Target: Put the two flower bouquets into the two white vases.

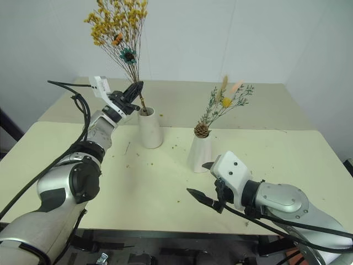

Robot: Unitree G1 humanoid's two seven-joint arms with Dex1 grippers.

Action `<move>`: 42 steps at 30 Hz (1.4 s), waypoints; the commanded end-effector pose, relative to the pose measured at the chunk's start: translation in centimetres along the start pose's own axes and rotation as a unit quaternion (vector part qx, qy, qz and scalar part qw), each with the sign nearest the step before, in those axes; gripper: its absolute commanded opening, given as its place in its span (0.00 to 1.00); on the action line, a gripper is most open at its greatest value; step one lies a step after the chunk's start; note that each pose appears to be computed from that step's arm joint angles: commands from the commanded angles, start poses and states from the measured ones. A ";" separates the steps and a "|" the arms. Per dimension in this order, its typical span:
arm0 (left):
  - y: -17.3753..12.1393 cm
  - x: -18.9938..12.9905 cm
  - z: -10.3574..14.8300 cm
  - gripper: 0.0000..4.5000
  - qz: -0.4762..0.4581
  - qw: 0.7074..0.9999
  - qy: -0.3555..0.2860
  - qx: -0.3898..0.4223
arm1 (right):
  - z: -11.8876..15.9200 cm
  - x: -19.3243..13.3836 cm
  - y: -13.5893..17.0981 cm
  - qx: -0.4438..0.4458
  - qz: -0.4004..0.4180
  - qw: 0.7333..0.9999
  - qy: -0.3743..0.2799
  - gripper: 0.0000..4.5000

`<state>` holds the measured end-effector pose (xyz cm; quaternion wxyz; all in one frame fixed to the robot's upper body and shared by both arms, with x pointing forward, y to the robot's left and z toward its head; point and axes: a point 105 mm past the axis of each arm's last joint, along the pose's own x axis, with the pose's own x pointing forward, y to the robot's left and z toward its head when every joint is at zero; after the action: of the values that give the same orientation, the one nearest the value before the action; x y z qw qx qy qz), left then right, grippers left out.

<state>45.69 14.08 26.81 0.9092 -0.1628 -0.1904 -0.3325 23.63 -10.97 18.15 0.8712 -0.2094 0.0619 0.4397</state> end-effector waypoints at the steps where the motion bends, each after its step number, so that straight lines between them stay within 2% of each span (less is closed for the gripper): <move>1: -0.6 0.5 0.9 0.06 -0.013 0.999 -0.018 0.031 | 0.8 -0.4 0.0 -0.021 -0.011 1.000 -0.011 1.00; 4: -1.1 0.7 0.9 0.22 -0.025 0.998 -0.021 0.045 | 0.9 -0.4 0.1 -0.025 -0.008 1.000 -0.016 1.00; 15: -1.3 -0.5 0.4 1.00 -0.059 0.994 -0.009 0.093 | 0.6 -0.1 -0.2 -0.033 -0.004 0.999 -0.011 1.00; 17: -0.9 -0.8 0.8 1.00 -0.053 0.993 -0.014 0.103 | 0.5 0.0 -0.2 -0.035 -0.004 0.999 -0.008 1.00; 22: -0.3 -1.9 3.8 1.00 -0.058 0.988 -0.071 0.124 | 0.2 0.2 -0.3 -0.037 -0.001 0.999 -0.006 1.00; 27: -0.4 -4.9 5.9 1.00 -0.116 0.979 -0.097 0.134 | -0.1 0.3 -0.3 -0.038 0.000 0.999 -0.003 1.00; 31: -0.6 -8.3 5.9 1.00 -0.126 0.979 -0.054 0.150 | -0.4 0.4 -0.4 -0.037 0.007 0.999 0.001 1.00; 37: -0.4 -13.0 6.2 1.00 -0.061 0.985 0.009 0.160 | -0.5 0.5 -1.0 -0.041 0.018 0.999 0.003 1.00; 42: -1.5 -16.4 6.2 1.00 -0.058 0.971 0.062 0.222 | -0.7 0.3 -1.8 -0.042 0.026 0.999 0.010 1.00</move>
<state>32.91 24.66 23.41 0.9227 0.0396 -0.1914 -0.3324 25.26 -11.82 16.70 0.8519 -0.2358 0.0814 0.4605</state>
